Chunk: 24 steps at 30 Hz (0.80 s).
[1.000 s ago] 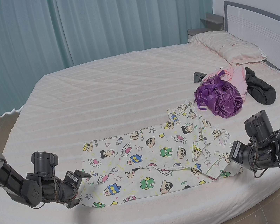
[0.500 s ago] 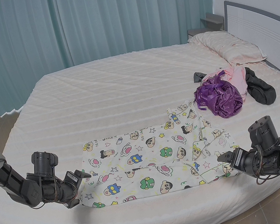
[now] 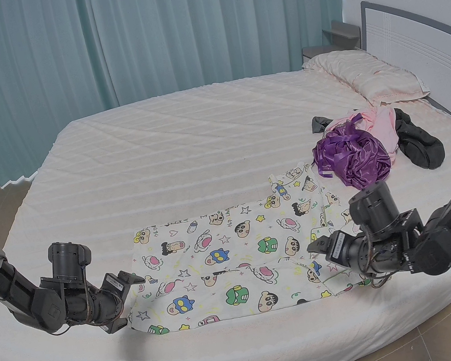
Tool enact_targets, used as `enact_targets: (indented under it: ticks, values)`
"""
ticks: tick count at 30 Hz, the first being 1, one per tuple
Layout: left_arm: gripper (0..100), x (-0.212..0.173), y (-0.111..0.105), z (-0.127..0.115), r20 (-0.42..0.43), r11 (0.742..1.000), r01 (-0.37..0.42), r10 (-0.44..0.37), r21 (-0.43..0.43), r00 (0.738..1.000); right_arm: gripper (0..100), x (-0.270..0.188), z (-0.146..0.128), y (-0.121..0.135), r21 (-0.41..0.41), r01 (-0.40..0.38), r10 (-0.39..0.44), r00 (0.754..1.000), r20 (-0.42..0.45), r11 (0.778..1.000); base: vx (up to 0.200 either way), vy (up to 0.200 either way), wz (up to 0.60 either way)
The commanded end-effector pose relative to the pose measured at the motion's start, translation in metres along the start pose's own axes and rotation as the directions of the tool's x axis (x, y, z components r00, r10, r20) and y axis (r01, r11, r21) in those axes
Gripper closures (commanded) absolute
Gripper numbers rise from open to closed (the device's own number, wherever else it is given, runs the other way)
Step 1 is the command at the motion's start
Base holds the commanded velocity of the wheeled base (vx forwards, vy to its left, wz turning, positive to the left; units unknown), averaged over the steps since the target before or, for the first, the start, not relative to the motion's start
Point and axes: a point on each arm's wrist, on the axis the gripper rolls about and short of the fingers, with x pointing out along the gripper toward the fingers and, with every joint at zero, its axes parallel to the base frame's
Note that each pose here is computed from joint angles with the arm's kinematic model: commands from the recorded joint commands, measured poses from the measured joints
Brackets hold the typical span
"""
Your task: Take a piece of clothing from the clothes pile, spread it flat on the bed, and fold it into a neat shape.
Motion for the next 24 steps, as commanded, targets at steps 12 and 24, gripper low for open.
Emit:
enact_targets:
  ticks: [12, 24]
  values:
    - [0, -0.004, -0.002, 0.002, 0.011, 1.000, 0.015, -0.015, 0.000, 1.000, 0, 0.080, -0.034, 0.030, -0.062, 0.001, -0.005, 0.998, -0.060, 0.998, 0.000, 0.000, 0.00]
    - [0, -0.003, -0.002, 0.002, 0.008, 1.000, 0.011, -0.011, -0.001, 1.000, 0, 0.109, -0.019, 0.035, -0.022, 0.005, -0.005, 0.999, 0.032, 1.000, 0.000, 0.000, 0.00]
